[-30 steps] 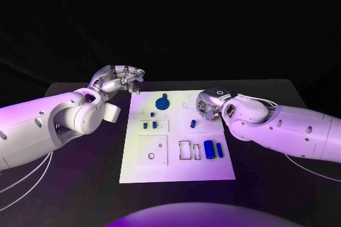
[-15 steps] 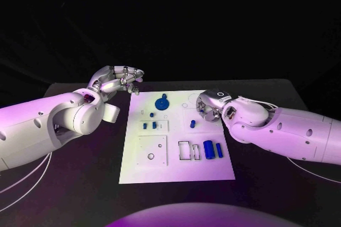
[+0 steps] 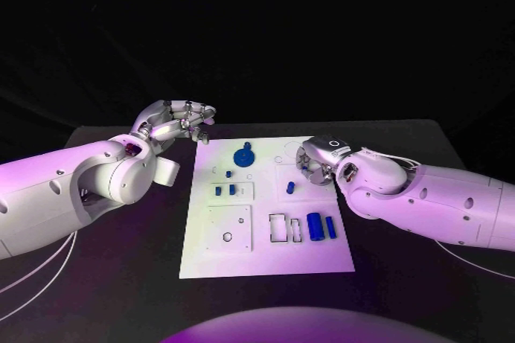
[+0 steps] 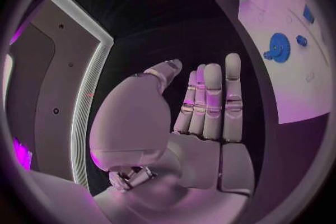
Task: Assemble the parts on the task board
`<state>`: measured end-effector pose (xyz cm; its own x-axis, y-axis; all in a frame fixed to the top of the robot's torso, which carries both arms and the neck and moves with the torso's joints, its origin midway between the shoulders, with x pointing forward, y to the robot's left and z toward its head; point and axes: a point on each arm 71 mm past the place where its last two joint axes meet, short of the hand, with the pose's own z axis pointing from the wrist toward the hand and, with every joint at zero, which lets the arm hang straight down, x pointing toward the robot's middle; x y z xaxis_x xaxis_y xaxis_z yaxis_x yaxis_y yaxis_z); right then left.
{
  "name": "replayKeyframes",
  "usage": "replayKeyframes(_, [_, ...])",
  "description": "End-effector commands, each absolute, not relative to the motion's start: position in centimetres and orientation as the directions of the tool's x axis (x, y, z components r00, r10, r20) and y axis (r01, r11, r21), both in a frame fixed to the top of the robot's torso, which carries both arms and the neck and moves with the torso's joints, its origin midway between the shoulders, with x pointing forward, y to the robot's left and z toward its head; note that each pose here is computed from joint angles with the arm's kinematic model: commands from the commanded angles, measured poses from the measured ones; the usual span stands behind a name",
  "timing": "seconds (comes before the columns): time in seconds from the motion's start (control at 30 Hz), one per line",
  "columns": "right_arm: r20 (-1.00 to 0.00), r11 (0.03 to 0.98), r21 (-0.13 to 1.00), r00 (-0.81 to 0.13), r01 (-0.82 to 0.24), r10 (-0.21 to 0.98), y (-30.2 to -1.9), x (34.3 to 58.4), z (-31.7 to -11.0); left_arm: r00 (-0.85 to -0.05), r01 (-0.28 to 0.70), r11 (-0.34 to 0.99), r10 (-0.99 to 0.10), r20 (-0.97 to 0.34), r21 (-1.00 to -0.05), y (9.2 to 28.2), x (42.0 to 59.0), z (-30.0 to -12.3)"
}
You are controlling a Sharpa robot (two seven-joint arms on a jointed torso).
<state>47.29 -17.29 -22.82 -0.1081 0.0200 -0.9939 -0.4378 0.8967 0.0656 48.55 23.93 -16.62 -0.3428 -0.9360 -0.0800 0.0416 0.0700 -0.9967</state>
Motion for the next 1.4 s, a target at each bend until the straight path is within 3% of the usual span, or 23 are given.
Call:
replayKeyframes(0.03, [-0.996,0.902,0.066,-0.086,-0.426,0.032,-17.6,47.3,-22.6,-0.347,0.043,0.062,-0.935,-0.073,-0.997,23.9,48.6,-16.6])
replayKeyframes(0.5, [-0.993,0.900,0.116,-0.074,-0.420,0.094,-18.3,46.6,-20.8,-0.343,0.041,0.063,-0.936,-0.074,-0.997,24.0,48.7,-16.6])
replayKeyframes(0.7, [-0.984,0.879,0.178,-0.072,-0.442,0.163,-18.1,45.1,-19.4,-0.346,0.042,0.061,-0.935,-0.072,-0.997,23.9,48.6,-16.6])
replayKeyframes(1.03, [-0.956,0.792,0.288,-0.110,-0.539,0.273,-14.4,42.2,-17.9,-0.355,0.043,0.057,-0.932,-0.069,-0.997,23.5,48.8,-16.6])
replayKeyframes(1.4, [-0.940,0.713,0.335,-0.171,-0.616,0.294,-10.1,40.6,-18.9,-0.371,0.045,0.048,-0.927,-0.062,-0.998,22.5,49.1,-16.8])
